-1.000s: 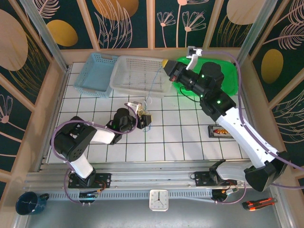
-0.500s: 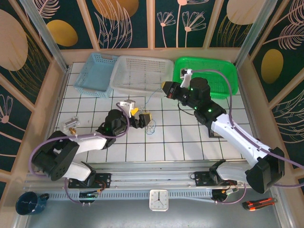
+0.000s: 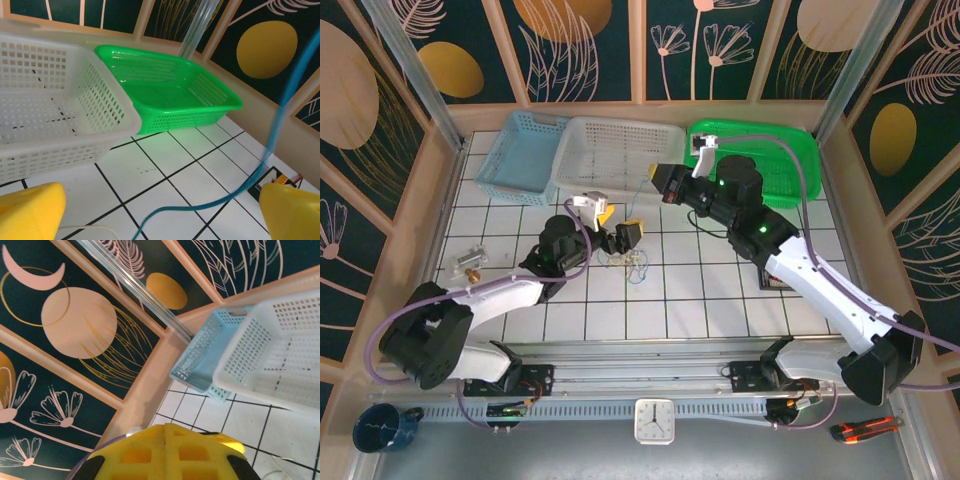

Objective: Untangle the cables

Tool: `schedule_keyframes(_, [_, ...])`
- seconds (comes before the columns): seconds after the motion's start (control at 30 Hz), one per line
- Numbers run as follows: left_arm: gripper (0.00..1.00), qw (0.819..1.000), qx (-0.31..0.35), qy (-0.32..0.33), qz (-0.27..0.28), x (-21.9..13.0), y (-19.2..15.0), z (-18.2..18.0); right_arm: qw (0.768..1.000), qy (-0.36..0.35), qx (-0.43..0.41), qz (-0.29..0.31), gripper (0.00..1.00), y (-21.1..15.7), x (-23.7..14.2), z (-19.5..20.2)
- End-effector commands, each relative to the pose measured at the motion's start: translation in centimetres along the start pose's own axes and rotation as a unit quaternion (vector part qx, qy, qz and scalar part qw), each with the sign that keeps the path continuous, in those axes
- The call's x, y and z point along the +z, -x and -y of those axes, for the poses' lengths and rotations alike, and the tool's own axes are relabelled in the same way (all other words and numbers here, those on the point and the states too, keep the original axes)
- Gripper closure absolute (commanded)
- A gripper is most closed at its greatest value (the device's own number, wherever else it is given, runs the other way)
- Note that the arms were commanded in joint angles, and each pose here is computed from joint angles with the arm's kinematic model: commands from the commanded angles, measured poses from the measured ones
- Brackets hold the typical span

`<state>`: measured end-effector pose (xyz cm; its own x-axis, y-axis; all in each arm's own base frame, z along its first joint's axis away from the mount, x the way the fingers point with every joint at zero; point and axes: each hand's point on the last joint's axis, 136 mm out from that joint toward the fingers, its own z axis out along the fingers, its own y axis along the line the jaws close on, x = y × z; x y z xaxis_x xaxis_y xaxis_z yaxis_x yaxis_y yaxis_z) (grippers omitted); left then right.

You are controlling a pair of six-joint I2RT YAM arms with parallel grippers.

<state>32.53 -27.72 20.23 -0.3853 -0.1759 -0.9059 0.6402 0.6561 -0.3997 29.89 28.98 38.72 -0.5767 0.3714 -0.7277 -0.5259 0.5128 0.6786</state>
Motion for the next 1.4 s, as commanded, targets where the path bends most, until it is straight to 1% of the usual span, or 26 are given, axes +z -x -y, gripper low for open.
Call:
schedule_keyframes(0.0, [0.01, 1.0, 0.01, 0.0, -0.008, 1.3, -0.9, -0.4, 0.999, 0.032, -0.013, 0.011, 1.0, 1.7, -0.4, -2.8])
schedule_keyframes(0.03, [0.02, 1.0, 0.007, 0.0, -0.012, 1.6, -1.2, -0.6, 0.999, 0.04, -0.016, 0.014, 1.0, 2.2, -0.6, -3.5])
schedule_keyframes(0.1, [0.12, 1.0, -0.001, -0.004, -0.027, 2.5, -2.4, -1.0, 0.998, 0.058, -0.021, 0.024, 1.0, 3.5, -1.1, -5.1])
schedule_keyframes(0.13, [0.18, 0.999, -0.005, -0.01, -0.034, 2.9, -3.0, -1.0, 0.997, 0.064, -0.024, 0.03, 1.0, 4.1, -1.4, -5.8])
schedule_keyframes(0.27, [0.52, 0.997, -0.033, -0.025, -0.07, 4.2, -5.8, -1.4, 0.993, 0.103, -0.039, 0.05, 1.0, 7.0, -2.7, -9.3])
schedule_keyframes(0.33, [0.65, 0.995, -0.045, -0.025, -0.082, 4.2, -6.9, -1.6, 0.989, 0.119, -0.051, 0.068, 1.0, 8.8, -3.9, -10.9])
schedule_keyframes(0.37, [0.68, 0.995, -0.05, -0.024, -0.085, 4.1, -7.4, -1.7, 0.987, 0.124, -0.057, 0.081, 1.0, 9.9, -4.6, -11.6])
schedule_keyframes(0.53, [0.69, 0.993, -0.061, -0.014, -0.096, 3.2, -9.0, -2.4, 0.975, 0.146, -0.069, 0.153, 1.0, 15.2, -9.0, -13.5])
schedule_keyframes(0.63, [0.71, 0.993, -0.065, -0.011, -0.101, 2.8, -9.7, -2.6, 0.965, 0.153, -0.076, 0.198, 1.0, 17.5, -11.8, -14.1])
schedule_keyframes(0.67, [0.72, 0.991, -0.068, -0.006, -0.113, 2.8, -10.8, -3.0, 0.962, 0.156, -0.077, 0.21, 1.0, 18.0, -12.6, -14.2])
schedule_keyframes(0.7, [0.73, 0.991, -0.071, -0.005, -0.117, 2.8, -11.1, -3.1, 0.959, 0.158, -0.079, 0.22, 1.0, 18.4, -13.3, -14.4])
schedule_keyframes(0.87, [0.78, 0.989, -0.076, -0.002, -0.124, 2.4, -11.8, -3.2, 0.949, 0.15, -0.092, 0.263, 1.0, 20.3, -16.1, -14.9])
schedule_keyframes(1.07, [0.79, 0.989, -0.078, 0.005, -0.127, 1.7, -12.3, -3.4, 0.94, 0.135, -0.102, 0.297, 1.0, 22.0, -17.9, -15.0])
schedule_keyframes(1.23, [0.79, 0.988, -0.082, 0.009, -0.131, 1.2, -12.8, -3.6, 0.93, 0.135, -0.12, 0.319, 1.0, 24.2, -19.6, -16.8])
schedule_keyframes(1.33, [0.79, 0.988, -0.086, 0.01, -0.131, 1.0, -13.0, -3.7, 0.931, 0.136, -0.123, 0.315, 1.0, 24.8, -19.1, -17.1])
schedule_keyframes(1.37, [0.77, 0.987, -0.088, 0.01, -0.131, 0.9, -13.0, -3.6, 0.933, 0.133, -0.123, 0.311, 1.0, 24.9, -18.7, -16.8])
